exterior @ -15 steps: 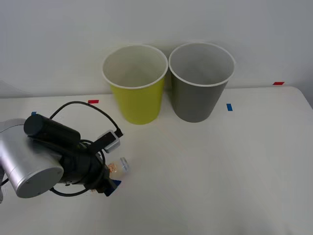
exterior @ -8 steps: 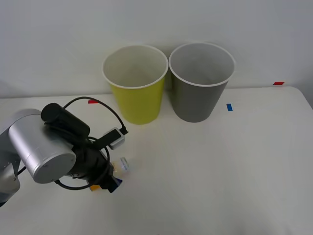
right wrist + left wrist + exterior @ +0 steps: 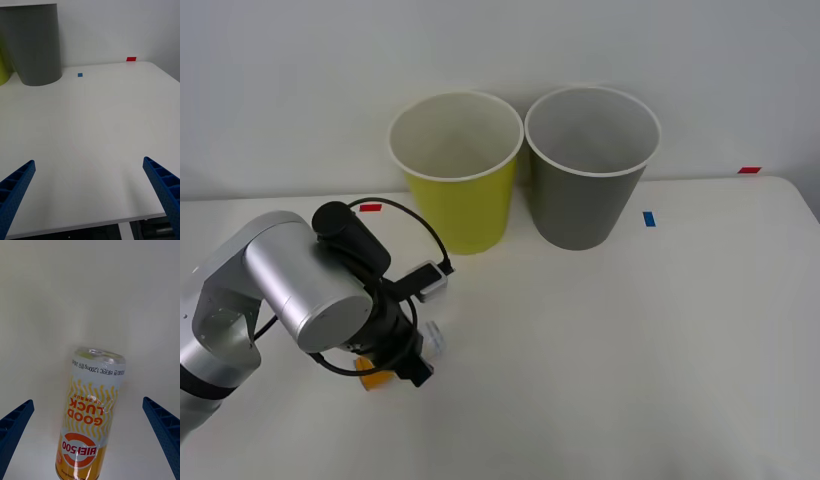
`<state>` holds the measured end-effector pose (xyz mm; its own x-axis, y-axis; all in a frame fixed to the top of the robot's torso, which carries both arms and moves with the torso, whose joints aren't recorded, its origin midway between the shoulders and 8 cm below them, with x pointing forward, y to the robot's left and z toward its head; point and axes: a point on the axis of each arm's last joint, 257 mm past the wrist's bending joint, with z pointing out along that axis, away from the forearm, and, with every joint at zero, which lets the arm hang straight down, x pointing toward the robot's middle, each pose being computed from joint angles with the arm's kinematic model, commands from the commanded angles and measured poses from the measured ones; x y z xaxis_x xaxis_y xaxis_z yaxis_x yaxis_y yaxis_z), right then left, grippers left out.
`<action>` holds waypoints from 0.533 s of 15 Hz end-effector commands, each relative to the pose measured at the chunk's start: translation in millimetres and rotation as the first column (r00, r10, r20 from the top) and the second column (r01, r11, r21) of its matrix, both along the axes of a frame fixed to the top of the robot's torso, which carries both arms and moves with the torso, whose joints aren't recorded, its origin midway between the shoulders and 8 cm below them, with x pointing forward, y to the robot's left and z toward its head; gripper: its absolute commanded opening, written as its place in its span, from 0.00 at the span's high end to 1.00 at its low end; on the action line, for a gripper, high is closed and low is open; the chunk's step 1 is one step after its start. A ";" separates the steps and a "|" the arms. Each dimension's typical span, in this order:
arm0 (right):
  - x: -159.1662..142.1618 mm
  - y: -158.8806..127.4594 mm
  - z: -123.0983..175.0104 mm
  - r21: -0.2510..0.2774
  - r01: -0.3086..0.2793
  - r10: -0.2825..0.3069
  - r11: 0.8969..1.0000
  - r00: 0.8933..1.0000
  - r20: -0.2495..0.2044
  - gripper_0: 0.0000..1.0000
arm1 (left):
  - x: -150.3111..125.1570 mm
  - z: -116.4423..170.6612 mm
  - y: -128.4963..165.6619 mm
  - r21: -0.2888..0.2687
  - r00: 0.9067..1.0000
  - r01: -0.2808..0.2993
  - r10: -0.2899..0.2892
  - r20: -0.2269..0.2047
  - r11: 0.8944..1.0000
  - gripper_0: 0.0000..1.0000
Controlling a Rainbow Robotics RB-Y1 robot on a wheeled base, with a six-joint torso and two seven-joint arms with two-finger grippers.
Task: Put cans in the gray bin and PET bottles in the light green bin.
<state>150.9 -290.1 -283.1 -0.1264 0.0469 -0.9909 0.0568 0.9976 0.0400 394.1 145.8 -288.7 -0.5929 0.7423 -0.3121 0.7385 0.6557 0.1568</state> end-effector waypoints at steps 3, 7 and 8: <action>0.0 0.0 0.0 0.000 0.000 0.000 1.000 1.000 0.000 0.00 | 1.6 -11.6 -8.9 -0.013 0.999 -0.024 0.023 -0.030 1.000 0.00; 0.0 0.0 0.0 0.000 0.000 0.000 1.000 1.000 0.000 0.00 | 6.3 -21.4 -12.0 -0.009 0.998 -0.043 0.043 -0.056 0.999 0.00; 0.0 0.0 0.0 0.000 0.000 0.000 1.000 1.000 0.000 0.00 | 7.0 -22.6 -11.5 -0.006 0.997 -0.044 0.044 -0.058 0.999 0.00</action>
<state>150.9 -290.1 -283.1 -0.1264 0.0469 -0.9909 0.0568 0.9976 0.0400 400.1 134.2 -310.0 -0.6407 0.7130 -0.2848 0.7171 0.6883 0.1098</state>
